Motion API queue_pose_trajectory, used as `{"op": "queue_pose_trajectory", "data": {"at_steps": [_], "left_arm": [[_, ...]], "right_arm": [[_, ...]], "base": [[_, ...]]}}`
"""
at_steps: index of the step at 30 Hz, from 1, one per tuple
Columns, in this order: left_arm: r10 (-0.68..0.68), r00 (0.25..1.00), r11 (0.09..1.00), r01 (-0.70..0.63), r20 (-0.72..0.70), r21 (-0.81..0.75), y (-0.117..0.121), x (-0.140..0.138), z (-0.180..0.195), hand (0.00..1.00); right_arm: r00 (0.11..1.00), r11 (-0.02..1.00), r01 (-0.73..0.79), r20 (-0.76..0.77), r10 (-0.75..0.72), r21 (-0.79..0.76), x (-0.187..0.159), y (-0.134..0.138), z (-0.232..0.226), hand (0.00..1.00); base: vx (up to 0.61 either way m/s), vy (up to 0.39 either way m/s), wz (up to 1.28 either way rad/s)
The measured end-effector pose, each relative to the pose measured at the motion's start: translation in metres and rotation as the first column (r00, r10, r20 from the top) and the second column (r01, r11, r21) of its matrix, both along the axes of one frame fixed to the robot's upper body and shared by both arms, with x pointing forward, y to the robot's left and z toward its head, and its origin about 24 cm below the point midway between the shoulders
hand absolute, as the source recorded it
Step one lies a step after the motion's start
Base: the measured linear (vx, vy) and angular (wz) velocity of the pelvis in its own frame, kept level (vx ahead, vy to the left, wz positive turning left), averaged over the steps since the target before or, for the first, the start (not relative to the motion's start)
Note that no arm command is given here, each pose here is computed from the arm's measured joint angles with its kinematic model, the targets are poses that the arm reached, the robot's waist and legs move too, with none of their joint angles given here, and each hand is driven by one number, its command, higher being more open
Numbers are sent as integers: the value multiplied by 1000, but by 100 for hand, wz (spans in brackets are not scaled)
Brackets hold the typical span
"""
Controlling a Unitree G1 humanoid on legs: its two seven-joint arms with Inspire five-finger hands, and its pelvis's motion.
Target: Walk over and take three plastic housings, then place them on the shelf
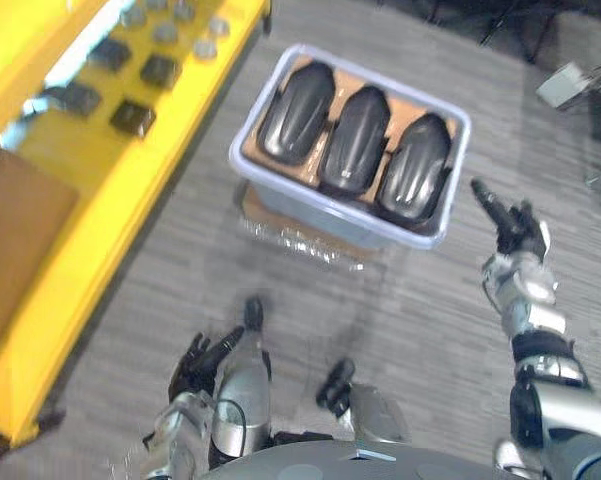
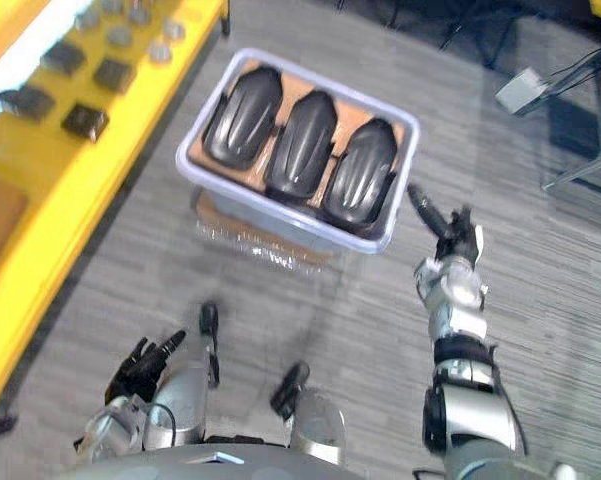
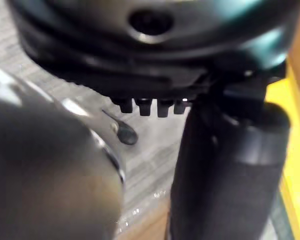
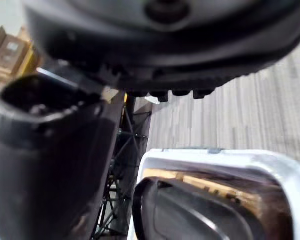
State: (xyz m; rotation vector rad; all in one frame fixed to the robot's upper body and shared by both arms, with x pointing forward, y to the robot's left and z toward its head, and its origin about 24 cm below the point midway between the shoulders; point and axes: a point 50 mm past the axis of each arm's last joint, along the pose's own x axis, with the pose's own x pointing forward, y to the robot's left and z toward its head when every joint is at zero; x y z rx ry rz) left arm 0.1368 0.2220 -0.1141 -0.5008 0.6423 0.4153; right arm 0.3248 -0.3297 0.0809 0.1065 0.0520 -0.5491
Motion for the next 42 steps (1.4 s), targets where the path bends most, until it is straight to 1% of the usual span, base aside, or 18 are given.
{"op": "queue_pose_trajectory", "data": {"at_steps": [3, 7, 9, 13, 16, 20, 21, 25, 29, 32, 37, 38, 42], "left_arm": [[-5, 1000, 1000, 5, -10, -9, 0, -3, -2, 100], [-19, 1000, 999, 20, 16, -40, -4, -1, -3, 100], [-35, 998, 998, 38, 44, -51, -6, 4, -1, 100], [-41, 998, 996, 45, 53, -81, -11, 8, -3, 100], [-53, 995, 993, 62, 82, -102, -15, 11, -1, 100], [-71, 993, 988, 83, 93, -131, -21, 15, -2, 100], [-70, 991, 985, 86, 110, -147, -23, 18, 0, 100], [-86, 988, 978, 109, 131, -180, -29, 19, 0, 100], [-89, 984, 972, 119, 153, -201, -30, 20, 1, 100], [-99, 981, 969, 133, 168, -207, -31, 20, 1, 100], [-109, 978, 966, 146, 175, -214, -31, 18, 1, 100], [-110, 978, 965, 147, 176, -215, -31, 18, 1, 100], [-118, 975, 963, 158, 187, -220, -32, 18, 1, 100]], "right_arm": [[1000, 996, 10, 14, -8, -85, 13, -12, 30, 100], [997, 992, 52, -44, -57, -116, 14, -28, 38, 100], [993, 989, 83, -75, -92, -123, 12, -39, 40, 100], [971, 972, 170, -138, -193, -165, 2, -60, 49, 100], [947, 948, 258, -148, -286, -185, -7, -81, 70, 100], [928, 932, 305, -157, -337, -195, -12, -92, 85, 100], [918, 925, 312, -182, -352, -216, -16, -97, 87, 100], [912, 916, 291, -210, -352, -275, -16, -99, 94, 100], [919, 920, 261, -217, -329, -292, -13, -97, 96, 100], [913, 905, 233, -239, -329, -356, -13, -97, 99, 100], [918, 891, 225, -220, -329, -394, -13, -101, 116, 100], [919, 889, 214, -224, -323, -406, -12, -99, 117, 0], [916, 868, 169, -250, -314, -468, -10, -98, 120, 0]], "base": [[6, 36, 15], [-12, 17, 15], [-53, 0, 15], [-73, -15, 7], [-84, -20, 8], [-56, -34, 4], [-41, -44, 5], [-45, -67, 7], [-19, -68, 10], [-7, -63, 9], [5, -50, 8], [18, -39, 2], [16, -18, 1]]}}
